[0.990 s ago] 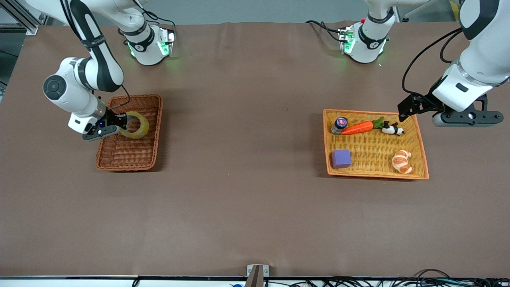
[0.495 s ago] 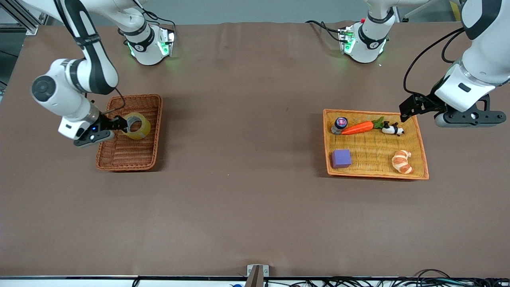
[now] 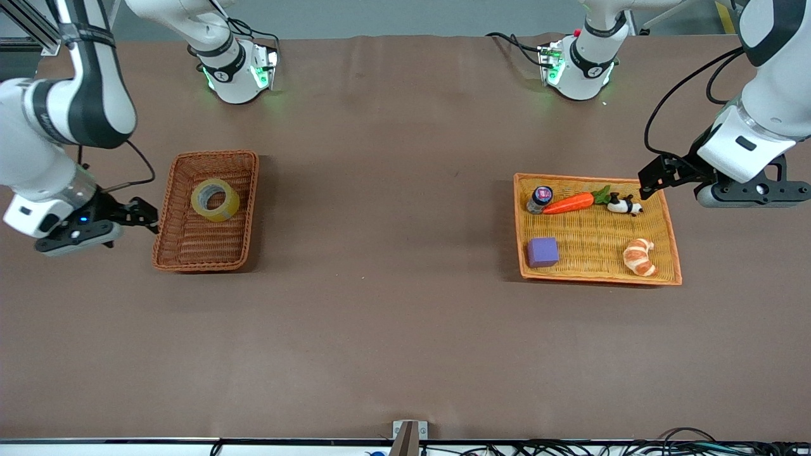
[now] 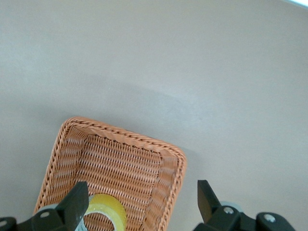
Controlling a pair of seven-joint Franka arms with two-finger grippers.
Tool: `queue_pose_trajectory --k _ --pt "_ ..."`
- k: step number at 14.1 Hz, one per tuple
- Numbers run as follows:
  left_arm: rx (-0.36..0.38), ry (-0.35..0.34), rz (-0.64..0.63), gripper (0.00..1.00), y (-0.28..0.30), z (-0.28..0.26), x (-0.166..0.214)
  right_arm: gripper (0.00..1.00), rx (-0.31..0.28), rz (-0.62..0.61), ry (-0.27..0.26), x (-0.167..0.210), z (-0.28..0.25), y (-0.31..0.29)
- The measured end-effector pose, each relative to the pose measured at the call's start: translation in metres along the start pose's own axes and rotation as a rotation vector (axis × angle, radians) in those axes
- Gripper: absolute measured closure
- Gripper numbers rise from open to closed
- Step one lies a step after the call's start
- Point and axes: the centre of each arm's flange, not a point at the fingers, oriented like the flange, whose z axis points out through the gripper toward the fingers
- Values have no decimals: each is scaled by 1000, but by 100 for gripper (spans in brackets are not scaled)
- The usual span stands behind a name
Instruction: Move tape to another basket
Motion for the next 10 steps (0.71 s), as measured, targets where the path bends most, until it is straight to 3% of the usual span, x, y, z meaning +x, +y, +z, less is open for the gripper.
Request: queue_pose_trajectory --k 6,10 --pt "0 -2 -2 0 -1 1 1 0 35 160 -96 17 -132 5" --pt "0 -2 -4 0 -2 1 2 0 35 307 -106 13 -199 -7"
